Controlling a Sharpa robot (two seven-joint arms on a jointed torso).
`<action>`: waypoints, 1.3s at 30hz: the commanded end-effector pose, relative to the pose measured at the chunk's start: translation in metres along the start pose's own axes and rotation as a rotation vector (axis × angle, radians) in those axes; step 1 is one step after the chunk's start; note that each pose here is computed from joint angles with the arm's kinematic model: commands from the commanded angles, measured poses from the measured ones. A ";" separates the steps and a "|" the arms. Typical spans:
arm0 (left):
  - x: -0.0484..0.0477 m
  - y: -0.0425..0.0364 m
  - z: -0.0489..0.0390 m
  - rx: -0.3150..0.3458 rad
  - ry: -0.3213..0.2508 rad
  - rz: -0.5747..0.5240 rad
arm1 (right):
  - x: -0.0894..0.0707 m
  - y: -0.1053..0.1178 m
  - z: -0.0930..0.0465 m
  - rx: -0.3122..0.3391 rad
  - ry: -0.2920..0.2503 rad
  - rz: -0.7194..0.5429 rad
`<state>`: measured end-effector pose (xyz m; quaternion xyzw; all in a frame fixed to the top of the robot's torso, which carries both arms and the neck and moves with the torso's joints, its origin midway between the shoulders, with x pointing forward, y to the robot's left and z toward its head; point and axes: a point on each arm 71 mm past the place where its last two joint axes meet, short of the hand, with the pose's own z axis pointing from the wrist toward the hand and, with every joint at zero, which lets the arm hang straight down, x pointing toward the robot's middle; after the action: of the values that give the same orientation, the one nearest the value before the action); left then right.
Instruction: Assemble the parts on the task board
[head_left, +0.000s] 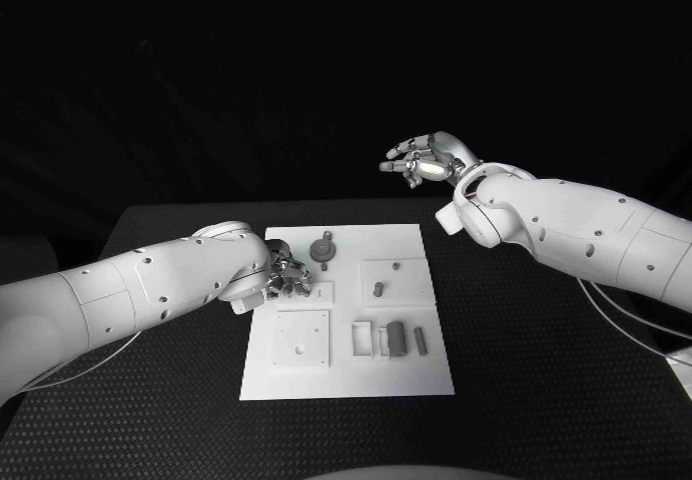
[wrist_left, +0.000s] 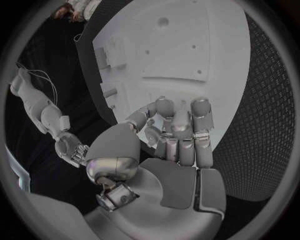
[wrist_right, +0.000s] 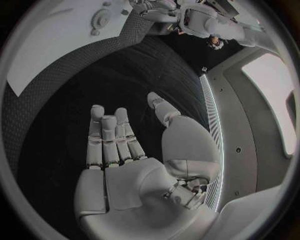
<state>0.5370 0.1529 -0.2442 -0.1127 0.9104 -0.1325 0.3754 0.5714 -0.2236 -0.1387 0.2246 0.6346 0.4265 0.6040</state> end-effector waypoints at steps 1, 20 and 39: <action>0.0039 0.0018 0.0008 -0.012 0.025 0.017 | 0.001 0.001 0.000 -0.007 0.015 0.002; 0.0044 0.0032 0.0008 -0.018 0.038 0.025 | 0.001 0.001 0.000 -0.006 0.018 0.002; 0.0054 -0.0049 0.0012 -0.009 0.011 0.088 | 0.002 0.001 0.000 -0.006 0.022 0.003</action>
<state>0.5367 0.1491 -0.2446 -0.0927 0.9129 -0.1208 0.3788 0.5713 -0.2233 -0.1391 0.2238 0.6367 0.4273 0.6016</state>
